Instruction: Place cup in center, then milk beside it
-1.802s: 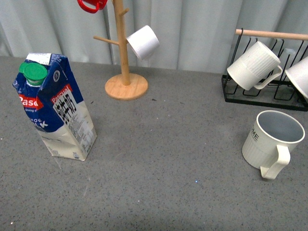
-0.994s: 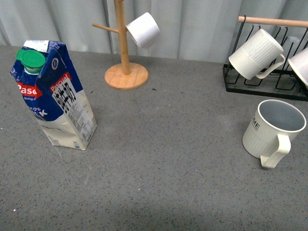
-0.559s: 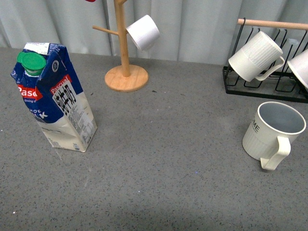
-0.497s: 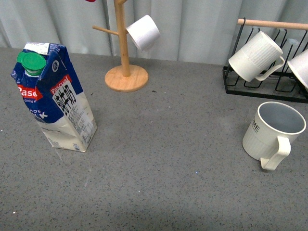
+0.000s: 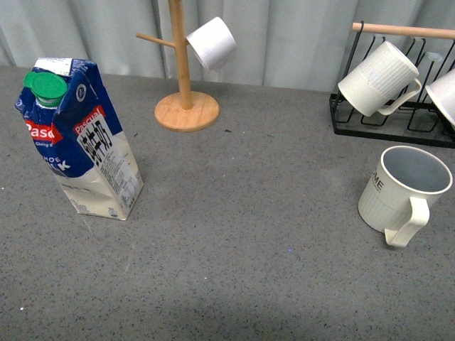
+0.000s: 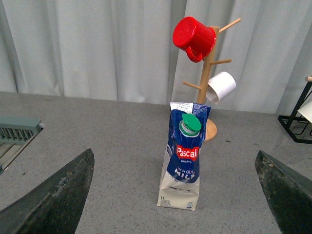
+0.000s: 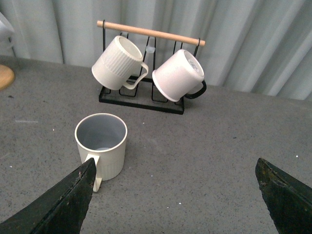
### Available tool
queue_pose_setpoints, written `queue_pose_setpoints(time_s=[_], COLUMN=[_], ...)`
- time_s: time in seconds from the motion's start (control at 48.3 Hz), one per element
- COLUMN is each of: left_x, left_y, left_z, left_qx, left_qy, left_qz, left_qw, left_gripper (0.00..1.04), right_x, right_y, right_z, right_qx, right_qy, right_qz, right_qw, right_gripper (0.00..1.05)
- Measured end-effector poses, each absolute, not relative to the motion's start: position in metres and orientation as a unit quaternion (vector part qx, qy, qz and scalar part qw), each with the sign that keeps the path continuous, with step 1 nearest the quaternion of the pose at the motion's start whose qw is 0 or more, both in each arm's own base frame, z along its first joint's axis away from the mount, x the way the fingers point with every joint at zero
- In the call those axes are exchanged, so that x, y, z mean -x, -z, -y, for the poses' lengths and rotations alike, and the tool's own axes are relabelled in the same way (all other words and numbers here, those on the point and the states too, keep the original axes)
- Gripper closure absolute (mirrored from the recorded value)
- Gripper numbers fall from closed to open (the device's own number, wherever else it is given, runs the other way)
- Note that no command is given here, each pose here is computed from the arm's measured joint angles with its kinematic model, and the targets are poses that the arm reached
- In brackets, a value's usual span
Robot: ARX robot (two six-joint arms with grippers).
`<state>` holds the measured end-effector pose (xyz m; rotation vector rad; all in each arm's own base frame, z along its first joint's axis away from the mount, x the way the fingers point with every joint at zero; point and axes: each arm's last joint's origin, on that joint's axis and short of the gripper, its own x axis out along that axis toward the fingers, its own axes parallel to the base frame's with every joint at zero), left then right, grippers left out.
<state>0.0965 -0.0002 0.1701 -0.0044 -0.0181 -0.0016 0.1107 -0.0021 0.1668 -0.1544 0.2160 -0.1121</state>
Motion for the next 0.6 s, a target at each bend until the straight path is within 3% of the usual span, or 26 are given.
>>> queue_pose_setpoints(time_s=[0.104, 0.249, 0.601], left_x=[-0.097, -0.097, -0.097], left_y=[-0.170, -0.170, -0.170], left_z=[0.000, 0.000, 0.000], left_qx=[0.002, 0.002, 0.002], left_qy=[0.001, 0.001, 0.001], left_qz=[0.009, 0.009, 0.009], left_qw=[1.000, 1.000, 1.000], left_gripper=[0.07, 0.07, 0.07], right_x=[-0.129, -0.185, -0.266], right_y=[-0.176, -0.189, -0.155], right_z=[0.003, 0.012, 0.024], right_qx=[0.084, 0.068, 0.000], right_qy=[0.028, 0.024, 0.037], right_qz=[-0.127, -0.176, -0.333], right_qw=[0.988, 0.982, 0.942], right_gripper=[0.09, 0.09, 0.09])
